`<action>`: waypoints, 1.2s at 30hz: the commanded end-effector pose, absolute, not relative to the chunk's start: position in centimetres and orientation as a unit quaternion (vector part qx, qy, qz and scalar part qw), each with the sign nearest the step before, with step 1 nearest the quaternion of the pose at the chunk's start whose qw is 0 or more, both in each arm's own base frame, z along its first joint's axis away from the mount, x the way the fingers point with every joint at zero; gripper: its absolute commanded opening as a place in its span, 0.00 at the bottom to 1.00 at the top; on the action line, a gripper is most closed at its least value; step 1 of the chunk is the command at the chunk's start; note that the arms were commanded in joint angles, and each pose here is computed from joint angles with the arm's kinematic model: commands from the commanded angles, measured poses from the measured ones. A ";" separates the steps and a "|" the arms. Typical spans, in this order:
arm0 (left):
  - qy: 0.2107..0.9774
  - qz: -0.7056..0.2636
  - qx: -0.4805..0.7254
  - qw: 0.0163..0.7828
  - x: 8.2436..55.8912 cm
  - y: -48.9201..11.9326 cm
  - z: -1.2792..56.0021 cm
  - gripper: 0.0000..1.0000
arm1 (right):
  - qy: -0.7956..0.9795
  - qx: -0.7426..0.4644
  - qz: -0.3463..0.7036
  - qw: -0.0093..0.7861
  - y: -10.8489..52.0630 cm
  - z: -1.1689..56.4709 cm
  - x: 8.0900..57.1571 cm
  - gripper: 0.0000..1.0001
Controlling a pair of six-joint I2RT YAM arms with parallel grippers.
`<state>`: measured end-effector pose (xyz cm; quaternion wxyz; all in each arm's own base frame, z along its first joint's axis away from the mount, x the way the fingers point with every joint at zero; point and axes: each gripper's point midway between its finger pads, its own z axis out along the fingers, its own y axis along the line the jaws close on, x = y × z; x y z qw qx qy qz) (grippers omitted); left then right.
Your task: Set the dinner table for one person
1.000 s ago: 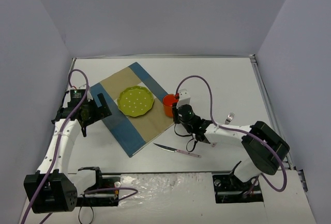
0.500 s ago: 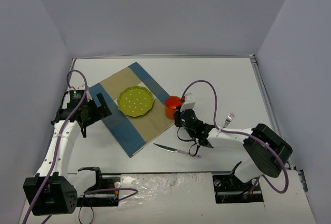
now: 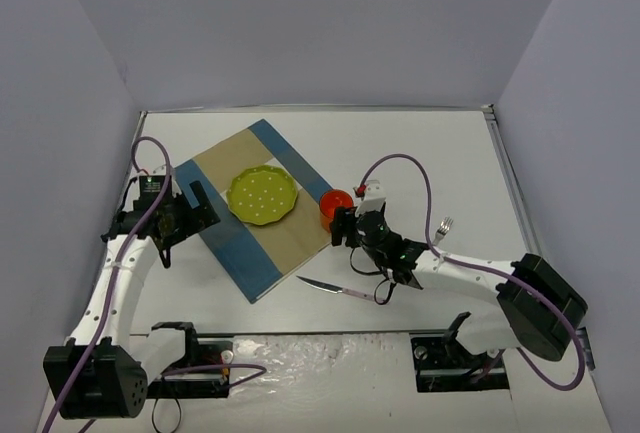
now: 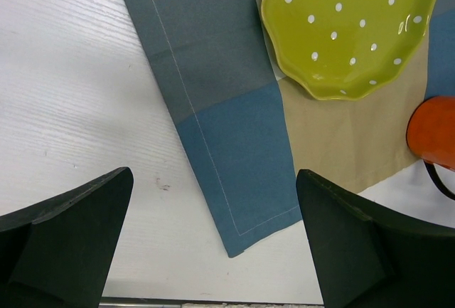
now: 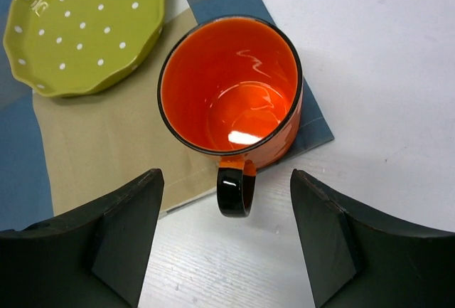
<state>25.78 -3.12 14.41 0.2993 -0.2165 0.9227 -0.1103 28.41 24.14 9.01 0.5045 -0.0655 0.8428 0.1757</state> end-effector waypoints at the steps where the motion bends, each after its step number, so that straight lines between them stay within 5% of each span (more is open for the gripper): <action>1: 0.919 -0.110 -0.208 0.317 26.0 -4.1 15.7 0.97 | 0.823 -0.058 0.204 0.527 24.9 12.7 28.5 0.71; 18: 0.925 -0.104 -0.198 0.308 24.4 -12.7 15.1 0.97 | 0.869 0.153 0.046 0.469 9.7 12.9 29.0 0.77; 36: 0.934 -0.110 -0.162 0.301 23.8 -17.3 13.8 0.97 | 0.887 0.297 -0.045 0.350 2.8 5.3 25.1 0.61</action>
